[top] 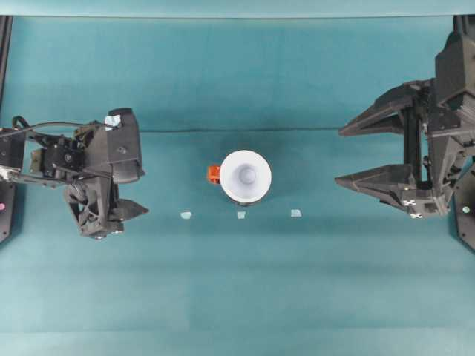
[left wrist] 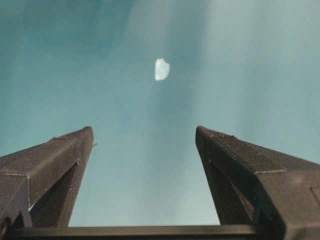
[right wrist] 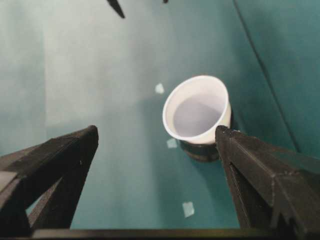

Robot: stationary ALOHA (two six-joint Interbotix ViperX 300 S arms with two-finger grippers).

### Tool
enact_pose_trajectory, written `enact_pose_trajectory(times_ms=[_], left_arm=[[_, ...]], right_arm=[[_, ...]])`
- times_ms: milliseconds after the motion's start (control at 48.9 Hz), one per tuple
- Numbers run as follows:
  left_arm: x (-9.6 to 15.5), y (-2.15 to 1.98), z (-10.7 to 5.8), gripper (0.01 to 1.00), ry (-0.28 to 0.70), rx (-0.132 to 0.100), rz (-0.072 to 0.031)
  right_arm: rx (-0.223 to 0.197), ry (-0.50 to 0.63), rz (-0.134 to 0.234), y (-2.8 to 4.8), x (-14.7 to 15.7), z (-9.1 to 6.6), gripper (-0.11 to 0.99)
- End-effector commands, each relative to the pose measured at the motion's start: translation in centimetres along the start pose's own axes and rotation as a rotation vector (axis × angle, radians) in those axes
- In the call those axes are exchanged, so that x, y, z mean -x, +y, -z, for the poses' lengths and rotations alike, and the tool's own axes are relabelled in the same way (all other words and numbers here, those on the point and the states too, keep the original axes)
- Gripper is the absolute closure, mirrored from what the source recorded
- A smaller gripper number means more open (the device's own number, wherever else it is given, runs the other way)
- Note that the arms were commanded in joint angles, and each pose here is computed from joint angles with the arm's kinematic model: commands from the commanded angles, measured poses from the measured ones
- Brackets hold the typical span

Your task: Put the paper cup into the moved red handle cup holder.

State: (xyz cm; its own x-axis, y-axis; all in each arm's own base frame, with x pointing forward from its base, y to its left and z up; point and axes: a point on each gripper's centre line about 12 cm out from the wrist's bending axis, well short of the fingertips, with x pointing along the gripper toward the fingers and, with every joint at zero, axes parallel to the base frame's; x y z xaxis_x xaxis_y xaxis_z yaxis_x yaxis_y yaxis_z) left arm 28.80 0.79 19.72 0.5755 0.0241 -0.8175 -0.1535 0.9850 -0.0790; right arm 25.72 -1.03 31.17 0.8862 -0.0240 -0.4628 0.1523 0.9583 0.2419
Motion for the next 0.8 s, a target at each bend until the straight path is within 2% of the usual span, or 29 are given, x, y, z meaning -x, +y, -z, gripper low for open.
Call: enact_pose_trajectory(times_ms=[0, 777], left_arm=[[0.22, -0.10, -0.45, 0.091, -0.018, -0.002, 0.002], [-0.17, -0.07, -0.30, 0.091, -0.005, -0.004, 0.000]], right_arm=[[-0.007, -0.021, -0.004, 0.09, 0.22, -0.47, 0.01], [-0.007, -0.033, -0.002, -0.02, 0.21, -0.59, 0.01]])
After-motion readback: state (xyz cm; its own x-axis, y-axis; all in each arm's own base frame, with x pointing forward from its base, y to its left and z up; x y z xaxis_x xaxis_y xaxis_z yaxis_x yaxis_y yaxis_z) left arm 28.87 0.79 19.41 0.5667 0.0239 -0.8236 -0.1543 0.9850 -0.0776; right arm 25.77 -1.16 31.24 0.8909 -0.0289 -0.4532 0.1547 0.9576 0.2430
